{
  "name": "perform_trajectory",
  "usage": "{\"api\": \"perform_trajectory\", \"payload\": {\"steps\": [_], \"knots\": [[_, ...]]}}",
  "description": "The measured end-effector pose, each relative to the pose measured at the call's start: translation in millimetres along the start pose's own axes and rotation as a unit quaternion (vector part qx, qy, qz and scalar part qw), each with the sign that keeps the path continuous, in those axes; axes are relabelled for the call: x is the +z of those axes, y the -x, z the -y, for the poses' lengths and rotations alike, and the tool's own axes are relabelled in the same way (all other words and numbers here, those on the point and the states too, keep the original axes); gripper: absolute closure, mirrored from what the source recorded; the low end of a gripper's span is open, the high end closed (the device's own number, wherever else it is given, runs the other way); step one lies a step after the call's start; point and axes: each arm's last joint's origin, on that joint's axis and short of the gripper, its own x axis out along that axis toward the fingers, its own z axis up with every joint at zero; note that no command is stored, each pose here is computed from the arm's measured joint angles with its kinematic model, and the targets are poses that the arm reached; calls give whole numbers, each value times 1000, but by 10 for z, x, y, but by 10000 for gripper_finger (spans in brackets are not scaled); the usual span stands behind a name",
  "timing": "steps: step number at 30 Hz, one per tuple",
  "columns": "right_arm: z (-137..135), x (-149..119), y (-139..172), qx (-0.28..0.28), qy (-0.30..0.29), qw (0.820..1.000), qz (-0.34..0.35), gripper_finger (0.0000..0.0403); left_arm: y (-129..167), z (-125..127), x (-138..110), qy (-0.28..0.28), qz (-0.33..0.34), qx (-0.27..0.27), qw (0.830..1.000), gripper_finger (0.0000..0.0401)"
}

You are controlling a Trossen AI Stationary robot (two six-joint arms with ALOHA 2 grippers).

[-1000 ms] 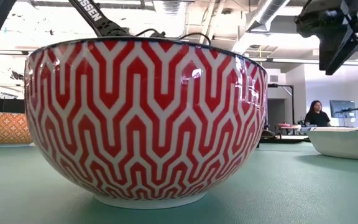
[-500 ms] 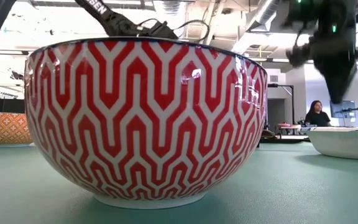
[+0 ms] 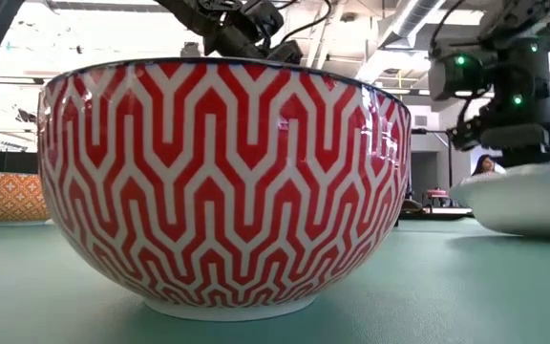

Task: Place and stack bowls onto a shelf
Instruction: Stack the top right blue and white bowl on the blue and white bowl on the shelf

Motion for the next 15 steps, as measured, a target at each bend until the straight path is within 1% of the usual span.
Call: {"api": "perform_trajectory", "payload": {"steps": [6,9,12,15], "knots": [[7,-38,-46,-6,2,1000,-3,186,-6,87,21,39,-3,-12,999,317],[-3,-47,-45,-5,6,1000,-4,214,-22,166,24,70,-6,-27,997,299],[-16,-71,-28,-3,14,1000,-5,270,-49,306,33,76,-8,-44,996,292],[-37,-89,53,8,23,1000,4,349,-79,477,44,62,-7,-49,997,291]]}}
